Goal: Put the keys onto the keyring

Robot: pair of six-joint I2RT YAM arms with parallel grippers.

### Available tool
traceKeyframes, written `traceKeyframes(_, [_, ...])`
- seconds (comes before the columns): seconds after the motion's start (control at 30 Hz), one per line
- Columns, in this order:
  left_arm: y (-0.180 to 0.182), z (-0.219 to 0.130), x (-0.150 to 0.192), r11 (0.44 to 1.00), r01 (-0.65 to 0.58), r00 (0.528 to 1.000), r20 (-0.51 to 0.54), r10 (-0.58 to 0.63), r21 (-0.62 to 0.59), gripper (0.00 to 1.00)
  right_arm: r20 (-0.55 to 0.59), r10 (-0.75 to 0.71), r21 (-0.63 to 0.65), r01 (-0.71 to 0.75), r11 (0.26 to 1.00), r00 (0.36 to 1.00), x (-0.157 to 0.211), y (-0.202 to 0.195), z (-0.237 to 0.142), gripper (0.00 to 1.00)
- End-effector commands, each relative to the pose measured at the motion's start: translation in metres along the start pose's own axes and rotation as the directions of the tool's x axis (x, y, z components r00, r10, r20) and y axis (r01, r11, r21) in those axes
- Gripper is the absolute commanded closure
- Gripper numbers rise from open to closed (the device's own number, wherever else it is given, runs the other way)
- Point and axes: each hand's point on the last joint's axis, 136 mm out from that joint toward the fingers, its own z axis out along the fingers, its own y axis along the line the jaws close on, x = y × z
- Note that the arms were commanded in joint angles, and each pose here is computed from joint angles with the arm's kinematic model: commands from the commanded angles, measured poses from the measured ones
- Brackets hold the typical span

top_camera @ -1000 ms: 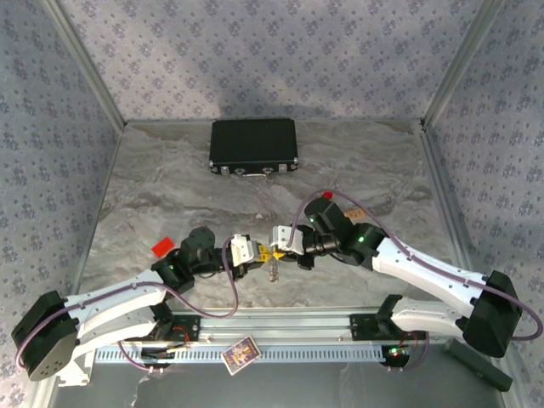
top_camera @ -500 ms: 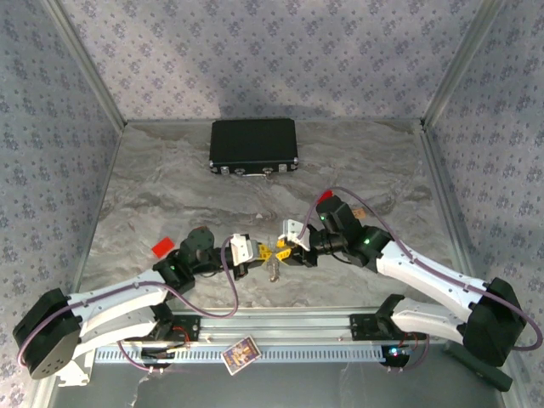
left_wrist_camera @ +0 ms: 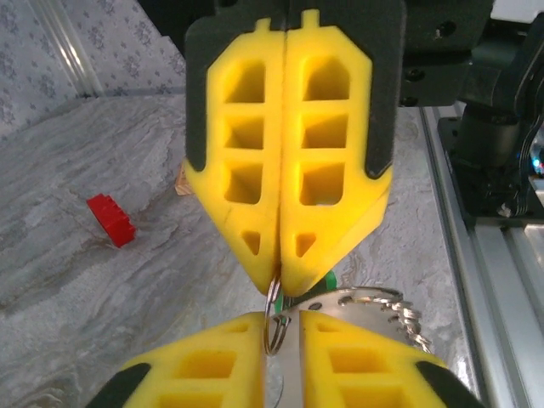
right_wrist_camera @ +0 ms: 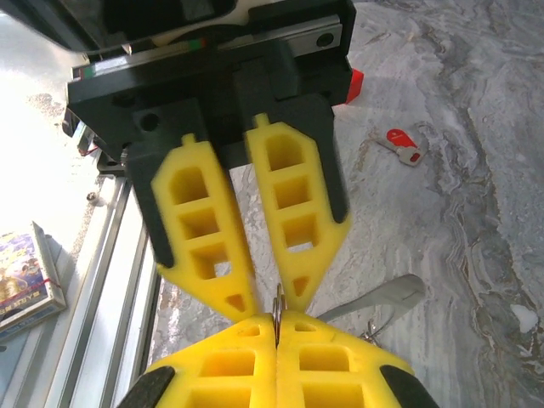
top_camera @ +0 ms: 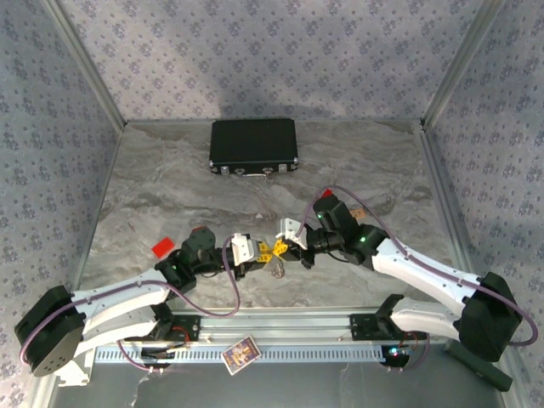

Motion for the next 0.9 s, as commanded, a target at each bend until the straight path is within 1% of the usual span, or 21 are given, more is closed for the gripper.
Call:
traceKeyframes(0.0, [0.002,0.0,-0.016,1.0,-0.028,0.999,0.022,0.028,0.001,0.78,-0.027,-0.034,-0.003,0.034,0.999,0.999,-0.008,0.0,-0.002,1.0])
traceKeyframes(0.1, [0.002,0.001,-0.011,0.999,-0.035,0.999,-0.029,0.035,0.008,0.8,-0.082,-0.059,-0.008,0.058,0.998,0.995,-0.006,0.001,-0.003,1.0])
traceKeyframes(0.23, [0.002,0.001,-0.008,0.999,-0.045,0.997,-0.059,0.046,0.017,0.85,-0.132,-0.085,-0.019,0.083,0.996,0.988,-0.006,0.003,-0.002,1.0])
traceKeyframes(0.4, [0.002,0.0,-0.011,0.998,-0.054,0.997,-0.056,0.054,0.018,0.94,-0.162,-0.104,-0.036,0.1,0.994,0.981,-0.007,0.007,0.001,1.0])
traceKeyframes(0.47, [0.001,-0.002,-0.012,0.998,-0.056,0.997,-0.049,0.057,0.017,0.99,-0.158,-0.101,-0.05,0.094,0.994,0.982,-0.007,0.01,0.001,1.0])
traceKeyframes(0.53, [0.001,-0.003,-0.013,0.998,-0.058,0.998,-0.039,0.059,0.015,1.0,-0.13,-0.082,-0.046,0.077,0.996,0.988,-0.009,0.01,-0.001,0.82])
traceKeyframes(0.63, [0.0,-0.005,-0.014,0.999,-0.052,0.999,-0.017,0.052,0.008,1.0,-0.077,-0.04,-0.025,0.038,0.999,0.996,-0.009,0.007,-0.007,0.69])
traceKeyframes(0.67, [0.0,-0.005,-0.015,0.999,-0.049,0.999,-0.007,0.049,0.006,1.0,-0.064,-0.026,-0.018,0.025,1.0,0.998,-0.009,0.007,-0.009,0.66])
traceKeyframes(0.73, [0.0,-0.005,-0.014,0.999,-0.046,0.999,0.005,0.046,0.001,1.0,-0.061,-0.008,-0.016,0.007,1.0,0.998,-0.005,0.008,-0.009,0.65])
traceKeyframes(0.87, [0.0,-0.004,-0.013,0.999,-0.043,0.999,0.01,0.043,0.001,1.0,-0.088,0.026,0.024,-0.024,0.999,0.996,0.005,0.002,-0.007,0.66])
